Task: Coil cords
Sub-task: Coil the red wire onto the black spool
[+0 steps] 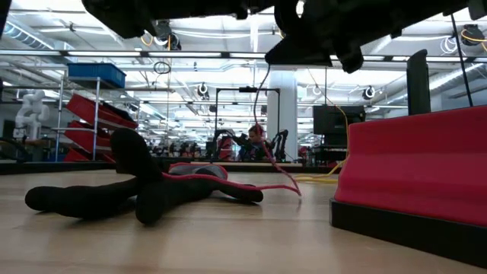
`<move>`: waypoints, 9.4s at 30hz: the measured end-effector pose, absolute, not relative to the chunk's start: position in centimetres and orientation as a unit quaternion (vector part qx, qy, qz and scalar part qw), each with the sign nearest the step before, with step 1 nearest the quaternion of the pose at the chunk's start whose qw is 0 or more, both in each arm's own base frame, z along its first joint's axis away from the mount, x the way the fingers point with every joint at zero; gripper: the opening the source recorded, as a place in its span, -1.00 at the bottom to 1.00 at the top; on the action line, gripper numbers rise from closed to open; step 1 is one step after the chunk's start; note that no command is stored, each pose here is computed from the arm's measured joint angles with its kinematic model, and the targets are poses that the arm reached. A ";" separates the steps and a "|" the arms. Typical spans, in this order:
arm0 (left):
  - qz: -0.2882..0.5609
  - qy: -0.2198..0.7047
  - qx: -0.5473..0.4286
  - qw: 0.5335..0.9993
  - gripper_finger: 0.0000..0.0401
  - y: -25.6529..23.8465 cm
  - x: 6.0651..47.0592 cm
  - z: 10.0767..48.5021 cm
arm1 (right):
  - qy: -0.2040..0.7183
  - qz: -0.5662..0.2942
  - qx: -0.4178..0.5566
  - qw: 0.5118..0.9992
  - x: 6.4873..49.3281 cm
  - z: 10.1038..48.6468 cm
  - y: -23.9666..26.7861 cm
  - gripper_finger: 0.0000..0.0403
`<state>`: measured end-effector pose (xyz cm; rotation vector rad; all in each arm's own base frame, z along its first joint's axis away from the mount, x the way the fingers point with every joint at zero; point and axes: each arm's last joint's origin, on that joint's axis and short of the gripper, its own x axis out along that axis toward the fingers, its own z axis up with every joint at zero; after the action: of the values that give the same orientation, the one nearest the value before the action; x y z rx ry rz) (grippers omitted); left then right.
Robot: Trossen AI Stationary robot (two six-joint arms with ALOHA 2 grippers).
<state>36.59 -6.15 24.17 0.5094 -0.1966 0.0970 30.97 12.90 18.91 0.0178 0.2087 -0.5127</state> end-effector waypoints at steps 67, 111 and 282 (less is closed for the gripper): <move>0.029 -0.057 0.291 0.955 -1.00 -9.3 36.5 22.3 | 0.244 -0.207 0.009 0.947 23.6 22.6 14.5 -1.00; 0.038 -0.064 0.288 0.955 -1.00 -9.2 36.5 22.5 | 0.134 -0.324 -0.057 0.935 29.6 12.7 17.5 -0.95; -0.003 -0.176 0.080 0.981 -1.00 -5.3 36.4 23.7 | 0.218 -0.340 -0.050 0.913 25.8 17.2 15.9 -1.00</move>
<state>36.41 -5.25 23.71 0.1620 -0.3540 -0.0069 25.78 15.93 17.17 -0.1036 0.4484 -0.7007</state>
